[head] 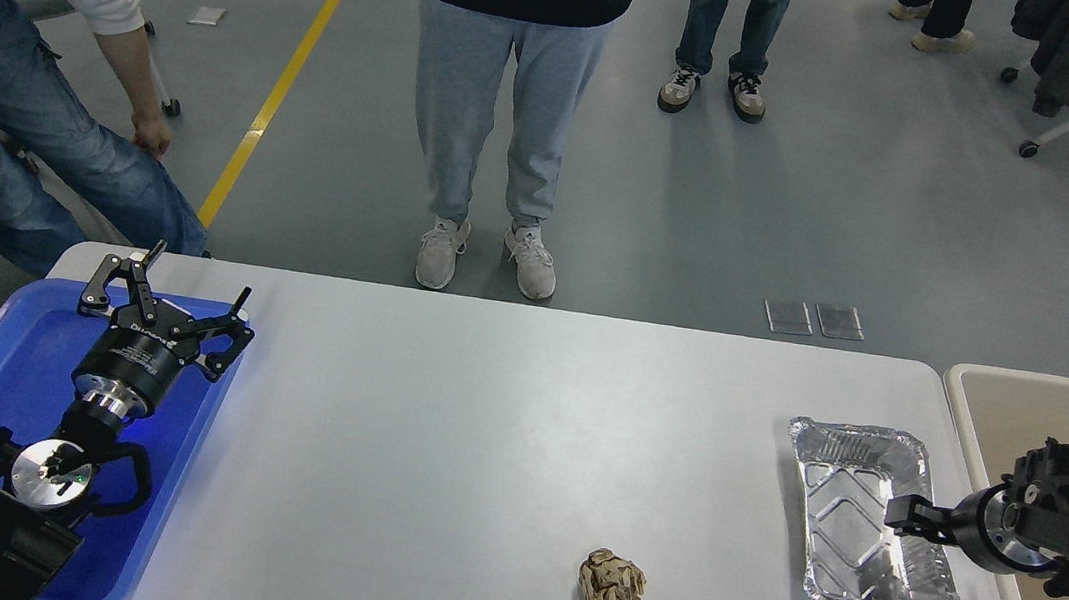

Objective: Tidy desktop
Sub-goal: 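Close the right gripper on the foil tray's rim nearest the bin, then lift the foil tray with the right gripper and tilt it up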

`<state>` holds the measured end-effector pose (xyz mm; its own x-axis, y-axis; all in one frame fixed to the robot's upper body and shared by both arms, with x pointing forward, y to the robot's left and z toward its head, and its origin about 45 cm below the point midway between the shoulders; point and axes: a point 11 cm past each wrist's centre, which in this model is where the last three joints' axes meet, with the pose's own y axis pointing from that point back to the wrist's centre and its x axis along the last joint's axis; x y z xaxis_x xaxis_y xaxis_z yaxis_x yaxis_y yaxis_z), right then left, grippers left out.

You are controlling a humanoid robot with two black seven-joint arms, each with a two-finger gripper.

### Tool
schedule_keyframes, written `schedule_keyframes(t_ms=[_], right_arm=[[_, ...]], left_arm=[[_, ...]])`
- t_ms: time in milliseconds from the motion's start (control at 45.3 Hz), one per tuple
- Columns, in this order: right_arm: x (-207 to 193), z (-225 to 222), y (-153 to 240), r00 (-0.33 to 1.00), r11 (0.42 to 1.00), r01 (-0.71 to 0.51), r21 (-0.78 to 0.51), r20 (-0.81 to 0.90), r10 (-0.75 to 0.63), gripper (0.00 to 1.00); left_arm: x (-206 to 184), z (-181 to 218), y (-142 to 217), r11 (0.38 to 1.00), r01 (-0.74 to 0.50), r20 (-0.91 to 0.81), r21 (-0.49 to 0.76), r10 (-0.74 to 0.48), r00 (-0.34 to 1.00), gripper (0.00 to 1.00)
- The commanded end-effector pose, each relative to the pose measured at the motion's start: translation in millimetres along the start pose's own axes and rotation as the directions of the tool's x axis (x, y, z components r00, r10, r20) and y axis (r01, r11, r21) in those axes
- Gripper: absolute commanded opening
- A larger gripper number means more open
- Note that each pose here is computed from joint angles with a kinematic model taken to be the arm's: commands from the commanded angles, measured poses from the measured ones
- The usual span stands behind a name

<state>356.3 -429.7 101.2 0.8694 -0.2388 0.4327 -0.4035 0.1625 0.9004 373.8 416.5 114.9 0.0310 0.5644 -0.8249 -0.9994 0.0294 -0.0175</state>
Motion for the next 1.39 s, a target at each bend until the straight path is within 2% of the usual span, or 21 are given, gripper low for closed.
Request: schedule_keyframes(t_ms=[0, 353, 551, 662, 816, 1103, 1368], right_arm=[[-2.4, 0.9, -1.3, 1.000, 1.000, 0.001, 0.002, 0.021, -0.001, 0.93], [-13.2, 4.4, -5.3, 0.999, 1.000, 0.021, -0.002, 0.029, -0.021, 0.67], [-10.2, 1.1, -4.4, 0.998, 1.000, 0.014, 0.011, 0.055, -0.015, 0.62], [-11.0, 1.3, -4.7, 0.998, 1.000, 0.016, 0.011, 0.059, -0.016, 0.55], [-13.8, 0.7, -5.1, 0.998, 1.000, 0.024, 0.013, 0.059, -0.025, 0.40], [-16.4, -0.2, -5.3, 0.998, 0.999, 0.033, 0.015, 0.059, -0.034, 0.00], [-17.8, 13.2, 3.5, 0.994, 0.998, 0.059, 0.011, 0.089, -0.060, 0.00]], left_arm=[[0.0, 0.1, 0.0, 1.000, 0.000, 0.000, 0.000, 0.000, 1.000, 1.00], [0.0, -0.2, 0.0, 1.000, 0.000, 0.000, 0.001, 0.000, 1.000, 1.00], [0.0, -0.3, 0.0, 1.000, 0.000, 0.000, 0.002, 0.000, 1.000, 1.00], [0.0, 0.1, 0.0, 1.000, 0.000, 0.000, 0.000, 0.000, 1.000, 1.00], [0.0, 0.1, 0.0, 1.000, 0.000, 0.000, 0.000, 0.000, 1.000, 1.00], [0.0, -0.2, 0.0, 1.000, 0.000, 0.000, 0.001, 0.000, 1.000, 1.00], [-0.5, -0.1, -0.6, 1.000, 0.001, 0.000, 0.002, -0.001, 1.000, 1.00]])
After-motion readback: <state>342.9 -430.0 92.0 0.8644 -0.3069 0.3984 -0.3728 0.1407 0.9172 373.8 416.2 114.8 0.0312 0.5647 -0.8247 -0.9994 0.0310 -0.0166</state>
